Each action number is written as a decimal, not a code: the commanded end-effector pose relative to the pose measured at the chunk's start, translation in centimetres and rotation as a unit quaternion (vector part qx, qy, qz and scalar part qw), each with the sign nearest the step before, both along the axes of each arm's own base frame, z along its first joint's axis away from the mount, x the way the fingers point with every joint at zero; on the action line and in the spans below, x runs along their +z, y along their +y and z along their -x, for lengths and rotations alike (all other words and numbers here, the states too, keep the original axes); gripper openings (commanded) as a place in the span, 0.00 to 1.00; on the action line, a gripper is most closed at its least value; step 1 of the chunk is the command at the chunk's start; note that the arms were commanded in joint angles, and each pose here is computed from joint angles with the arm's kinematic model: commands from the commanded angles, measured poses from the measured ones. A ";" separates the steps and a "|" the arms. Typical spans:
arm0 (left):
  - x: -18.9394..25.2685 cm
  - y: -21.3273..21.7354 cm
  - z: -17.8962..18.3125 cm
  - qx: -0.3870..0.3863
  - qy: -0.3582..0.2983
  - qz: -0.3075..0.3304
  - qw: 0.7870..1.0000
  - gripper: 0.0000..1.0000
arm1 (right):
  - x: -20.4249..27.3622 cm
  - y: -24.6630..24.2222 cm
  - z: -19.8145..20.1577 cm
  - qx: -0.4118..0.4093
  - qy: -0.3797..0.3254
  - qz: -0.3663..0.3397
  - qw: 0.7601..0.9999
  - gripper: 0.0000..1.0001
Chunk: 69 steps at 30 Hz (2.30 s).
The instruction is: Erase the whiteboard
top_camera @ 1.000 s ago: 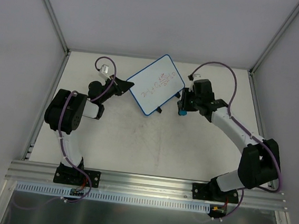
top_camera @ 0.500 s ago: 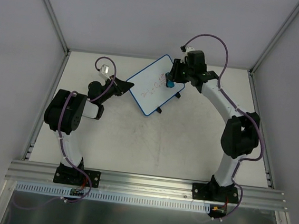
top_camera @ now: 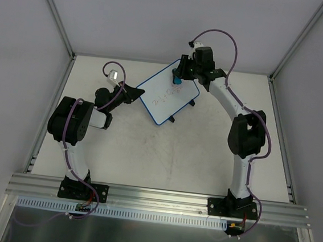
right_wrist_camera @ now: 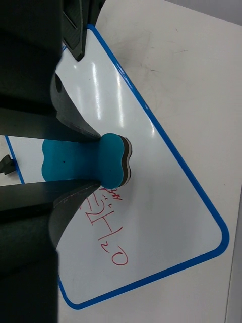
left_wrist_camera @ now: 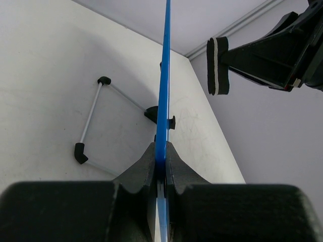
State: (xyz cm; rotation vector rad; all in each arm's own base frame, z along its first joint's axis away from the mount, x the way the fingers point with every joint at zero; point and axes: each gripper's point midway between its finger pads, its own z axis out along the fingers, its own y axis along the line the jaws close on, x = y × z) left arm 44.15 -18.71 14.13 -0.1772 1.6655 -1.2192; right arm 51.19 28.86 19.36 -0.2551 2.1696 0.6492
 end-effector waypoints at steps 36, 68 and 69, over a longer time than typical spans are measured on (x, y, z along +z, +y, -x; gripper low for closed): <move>5.3 -1.5 1.7 -0.046 -0.165 -0.018 0.985 0.00 | -5.8 -3.6 -5.8 -0.180 -0.026 0.023 0.983 0.00; 5.1 -2.0 1.9 -0.060 -0.162 -0.016 0.985 0.00 | -4.6 -3.0 -5.1 -0.144 0.018 -0.055 0.988 0.00; 5.1 -2.1 2.0 -0.062 -0.162 -0.016 0.985 0.00 | -4.1 -2.2 -5.1 -0.128 0.010 -0.054 0.990 0.00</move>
